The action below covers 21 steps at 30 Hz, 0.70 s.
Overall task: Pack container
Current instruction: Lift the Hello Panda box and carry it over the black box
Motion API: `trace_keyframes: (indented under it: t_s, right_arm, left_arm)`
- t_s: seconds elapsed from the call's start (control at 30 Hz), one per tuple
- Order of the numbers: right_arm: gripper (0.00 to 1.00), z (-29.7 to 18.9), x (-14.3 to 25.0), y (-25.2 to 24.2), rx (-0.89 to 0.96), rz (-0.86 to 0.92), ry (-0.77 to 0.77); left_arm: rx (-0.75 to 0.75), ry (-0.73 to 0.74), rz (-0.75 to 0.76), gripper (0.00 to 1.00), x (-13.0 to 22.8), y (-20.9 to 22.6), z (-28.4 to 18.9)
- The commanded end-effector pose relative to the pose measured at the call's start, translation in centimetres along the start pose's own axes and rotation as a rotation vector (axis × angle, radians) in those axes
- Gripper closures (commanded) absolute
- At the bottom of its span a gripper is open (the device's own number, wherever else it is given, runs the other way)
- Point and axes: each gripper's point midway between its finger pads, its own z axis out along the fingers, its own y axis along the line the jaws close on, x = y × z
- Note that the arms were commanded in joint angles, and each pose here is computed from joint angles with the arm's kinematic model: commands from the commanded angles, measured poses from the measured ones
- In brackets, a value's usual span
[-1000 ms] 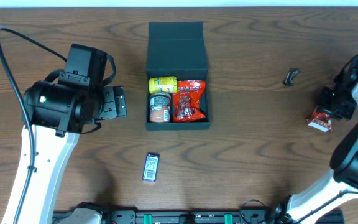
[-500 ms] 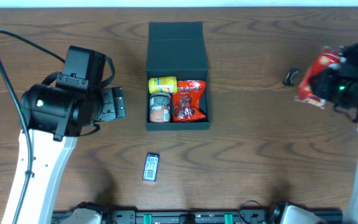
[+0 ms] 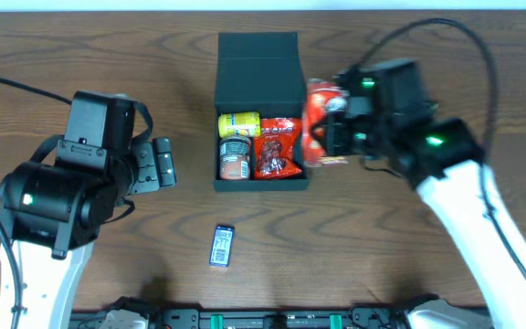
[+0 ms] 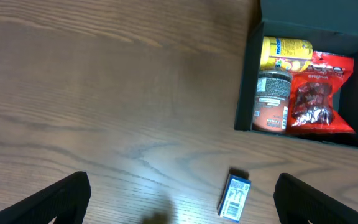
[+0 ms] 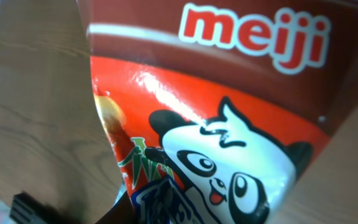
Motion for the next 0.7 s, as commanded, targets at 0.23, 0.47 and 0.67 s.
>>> trace_keyframes:
  t_s: [0.23, 0.47, 0.67]
  right_arm:
    - [0.99, 9.1, 1.5, -0.7, 0.084, 0.068, 0.156]
    - [0.99, 12.9, 2.4, -3.0, 0.165, 0.094, 0.202]
    - [0.99, 15.1, 2.4, -2.9, 0.161, 0.131, 0.194]
  left_arm:
    - [-0.019, 0.003, 0.004, 0.05, 0.3, 0.4, -0.1]
    - [-0.019, 0.003, 0.004, 0.05, 0.3, 0.4, -0.1]
    - [-0.019, 0.003, 0.004, 0.05, 0.3, 0.4, -0.1]
